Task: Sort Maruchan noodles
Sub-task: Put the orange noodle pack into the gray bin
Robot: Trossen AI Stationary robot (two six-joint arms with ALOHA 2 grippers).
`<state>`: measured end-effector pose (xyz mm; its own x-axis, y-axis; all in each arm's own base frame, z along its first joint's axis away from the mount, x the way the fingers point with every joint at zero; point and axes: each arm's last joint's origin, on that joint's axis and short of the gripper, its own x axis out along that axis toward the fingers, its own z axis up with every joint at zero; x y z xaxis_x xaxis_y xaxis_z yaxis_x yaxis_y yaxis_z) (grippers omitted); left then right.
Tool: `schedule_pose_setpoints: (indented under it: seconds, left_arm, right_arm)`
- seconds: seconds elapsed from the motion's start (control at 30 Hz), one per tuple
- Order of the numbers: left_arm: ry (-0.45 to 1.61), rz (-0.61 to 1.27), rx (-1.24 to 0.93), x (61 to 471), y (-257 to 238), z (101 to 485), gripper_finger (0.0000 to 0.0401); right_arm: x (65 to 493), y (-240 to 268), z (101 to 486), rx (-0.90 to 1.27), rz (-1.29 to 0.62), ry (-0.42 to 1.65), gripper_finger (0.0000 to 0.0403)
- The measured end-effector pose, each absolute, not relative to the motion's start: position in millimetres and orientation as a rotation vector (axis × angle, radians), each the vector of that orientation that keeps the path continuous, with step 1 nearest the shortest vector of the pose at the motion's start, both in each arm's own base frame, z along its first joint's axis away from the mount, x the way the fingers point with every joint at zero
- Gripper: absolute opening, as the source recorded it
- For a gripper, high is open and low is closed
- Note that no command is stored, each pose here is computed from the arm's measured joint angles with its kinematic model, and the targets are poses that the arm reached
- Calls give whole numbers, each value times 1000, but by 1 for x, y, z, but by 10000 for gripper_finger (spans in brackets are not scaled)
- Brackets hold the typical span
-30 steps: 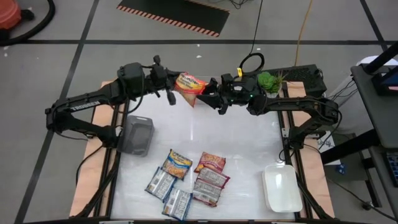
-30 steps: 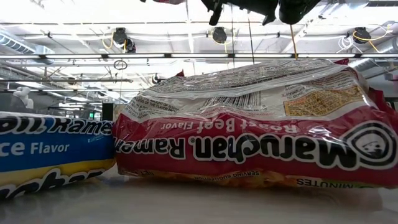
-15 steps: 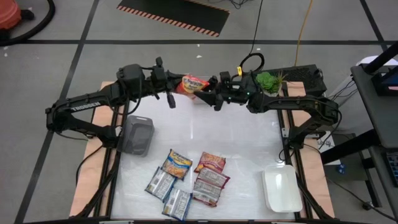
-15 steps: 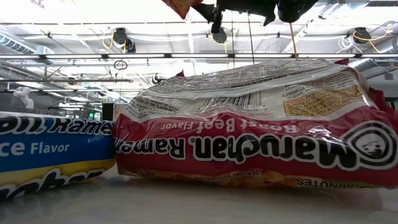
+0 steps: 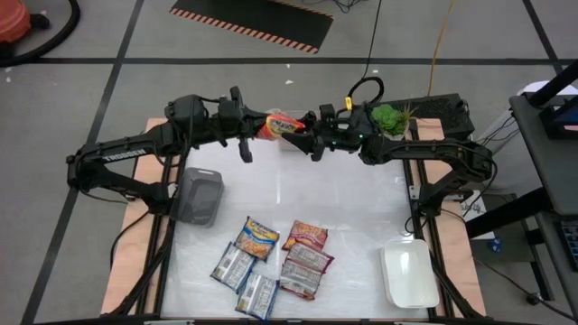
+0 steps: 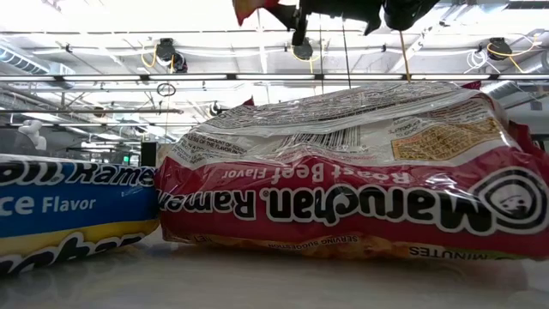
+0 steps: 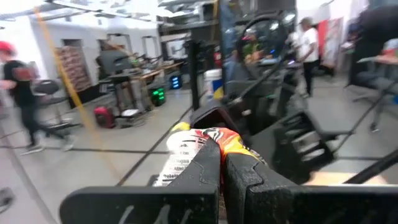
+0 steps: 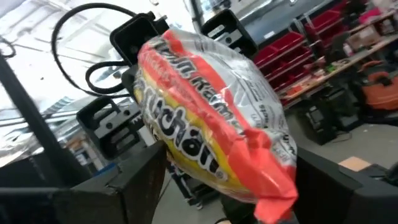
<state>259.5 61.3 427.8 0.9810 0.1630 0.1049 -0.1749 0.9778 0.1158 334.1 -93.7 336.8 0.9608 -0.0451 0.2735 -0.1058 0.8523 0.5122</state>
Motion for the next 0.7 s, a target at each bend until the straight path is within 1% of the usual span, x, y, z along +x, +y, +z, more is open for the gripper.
schedule_pose_setpoints:
  seconds: [0.1, 0.2, 0.3, 0.47, 0.57, 0.7]
  left_arm:
    - [-102, 145, 117, 260, 56, 428, 1]
    - [-119, 125, 115, 257, 52, 432, 1]
    - [-143, 112, 116, 257, 50, 434, 1]
    - [-167, 130, 117, 254, 51, 437, 1]
    - [-167, 139, 112, 254, 53, 437, 1]
    - [-201, 180, 106, 253, 54, 441, 1]
  right_arm:
    - [333, -92, 340, 521, 81, -310, 291]
    - [331, -89, 347, 499, 130, -389, 291]
    - [326, -86, 357, 492, 197, -478, 284]
    - [320, -84, 365, 497, 257, -564, 261]
    - [320, -82, 366, 538, 331, -547, 247]
    - [323, -72, 363, 609, 435, -450, 233]
